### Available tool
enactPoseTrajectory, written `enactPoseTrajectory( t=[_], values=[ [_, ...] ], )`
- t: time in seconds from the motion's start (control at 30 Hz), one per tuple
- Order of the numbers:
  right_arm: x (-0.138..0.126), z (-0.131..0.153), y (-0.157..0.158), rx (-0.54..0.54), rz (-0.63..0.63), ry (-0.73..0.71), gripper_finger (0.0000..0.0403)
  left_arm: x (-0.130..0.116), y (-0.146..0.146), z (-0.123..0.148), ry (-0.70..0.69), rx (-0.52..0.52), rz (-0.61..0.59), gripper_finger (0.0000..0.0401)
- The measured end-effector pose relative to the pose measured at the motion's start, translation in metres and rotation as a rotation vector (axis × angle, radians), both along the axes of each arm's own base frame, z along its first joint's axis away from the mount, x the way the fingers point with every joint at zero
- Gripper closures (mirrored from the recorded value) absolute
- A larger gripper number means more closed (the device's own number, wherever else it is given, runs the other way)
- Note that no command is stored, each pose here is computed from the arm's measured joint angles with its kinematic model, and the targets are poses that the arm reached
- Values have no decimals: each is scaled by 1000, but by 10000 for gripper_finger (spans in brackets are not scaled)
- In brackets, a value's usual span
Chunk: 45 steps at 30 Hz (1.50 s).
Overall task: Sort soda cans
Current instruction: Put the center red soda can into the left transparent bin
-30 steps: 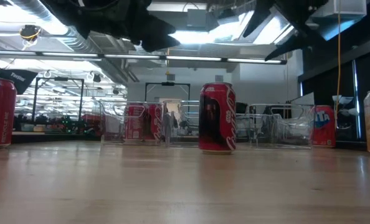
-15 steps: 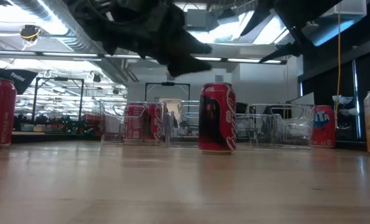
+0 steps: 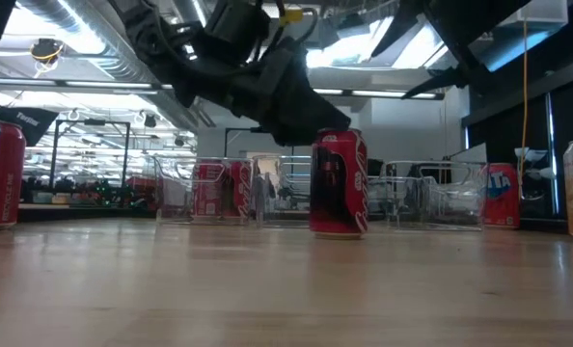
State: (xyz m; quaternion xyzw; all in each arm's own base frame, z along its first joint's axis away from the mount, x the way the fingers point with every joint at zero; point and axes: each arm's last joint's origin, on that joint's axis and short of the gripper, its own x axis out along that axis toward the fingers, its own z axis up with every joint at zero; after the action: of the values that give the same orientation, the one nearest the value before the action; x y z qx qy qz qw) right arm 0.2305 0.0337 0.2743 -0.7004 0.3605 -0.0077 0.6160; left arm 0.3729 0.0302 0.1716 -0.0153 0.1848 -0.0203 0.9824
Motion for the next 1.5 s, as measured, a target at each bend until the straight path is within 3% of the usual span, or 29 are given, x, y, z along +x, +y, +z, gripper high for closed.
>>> enactPoseTrajectory(
  t=[0.6,0.93,1.5],
  values=[
    [0,0,0,15,2,-6,54,8,-2,-19,-13,13,-8,65],
    [0,0,0,15,2,-6,54,8,-2,-20,-9,-15,-1,115],
    [0,0,0,15,3,-2,54,8,-2,-17,-25,-19,1,123]
  ],
)
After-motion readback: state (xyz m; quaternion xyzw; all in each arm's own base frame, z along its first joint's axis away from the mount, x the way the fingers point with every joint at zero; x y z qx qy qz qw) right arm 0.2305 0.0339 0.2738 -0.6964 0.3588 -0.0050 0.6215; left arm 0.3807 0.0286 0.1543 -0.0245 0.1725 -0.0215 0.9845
